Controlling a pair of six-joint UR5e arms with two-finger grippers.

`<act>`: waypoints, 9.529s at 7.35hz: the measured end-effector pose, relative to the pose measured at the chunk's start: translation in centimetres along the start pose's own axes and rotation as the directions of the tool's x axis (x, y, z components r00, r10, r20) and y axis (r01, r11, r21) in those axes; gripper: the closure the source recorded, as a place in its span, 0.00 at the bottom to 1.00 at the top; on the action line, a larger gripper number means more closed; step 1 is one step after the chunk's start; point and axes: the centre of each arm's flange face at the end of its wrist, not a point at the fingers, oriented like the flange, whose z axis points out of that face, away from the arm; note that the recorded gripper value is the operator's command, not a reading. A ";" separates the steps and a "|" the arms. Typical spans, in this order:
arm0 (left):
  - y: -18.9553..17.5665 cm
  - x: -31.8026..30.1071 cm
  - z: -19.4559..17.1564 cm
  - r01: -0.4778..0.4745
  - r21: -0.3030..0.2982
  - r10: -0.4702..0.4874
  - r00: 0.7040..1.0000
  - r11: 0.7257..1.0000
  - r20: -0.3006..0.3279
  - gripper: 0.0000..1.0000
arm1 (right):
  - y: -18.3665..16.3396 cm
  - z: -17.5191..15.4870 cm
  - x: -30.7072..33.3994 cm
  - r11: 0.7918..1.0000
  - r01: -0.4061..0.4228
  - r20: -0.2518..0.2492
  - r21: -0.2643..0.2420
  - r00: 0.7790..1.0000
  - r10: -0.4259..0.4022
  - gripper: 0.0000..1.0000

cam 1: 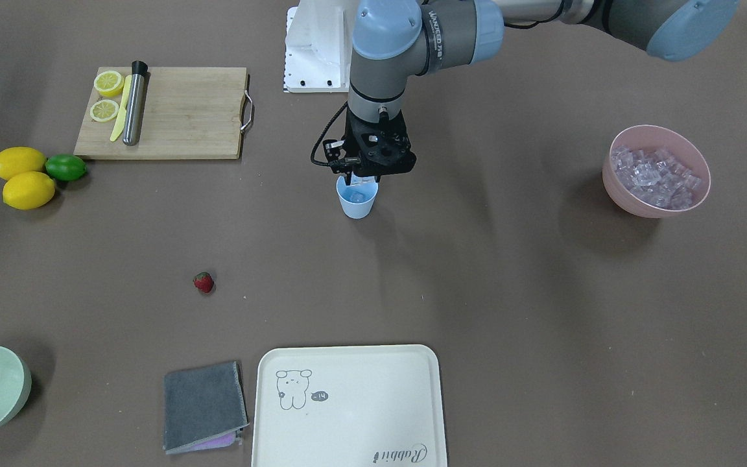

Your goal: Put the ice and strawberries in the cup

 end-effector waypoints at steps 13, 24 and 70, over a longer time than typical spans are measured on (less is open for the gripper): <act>-12.9 -25.1 -9.8 -0.219 0.109 0.206 0.971 0.970 0.119 0.02 | -26.3 11.9 -40.9 0.988 -0.154 -0.011 0.002 0.988 0.154 0.00; -14.2 -27.1 -10.8 -0.219 0.121 0.204 0.970 0.968 0.131 0.02 | -30.4 26.9 -42.9 0.996 -0.079 -0.066 0.048 0.994 0.082 1.00; -19.6 -71.9 -16.4 -0.407 -0.081 0.414 0.898 0.910 0.149 0.02 | -9.7 -0.8 -0.3 0.998 0.011 -0.137 -0.070 0.990 -0.021 0.00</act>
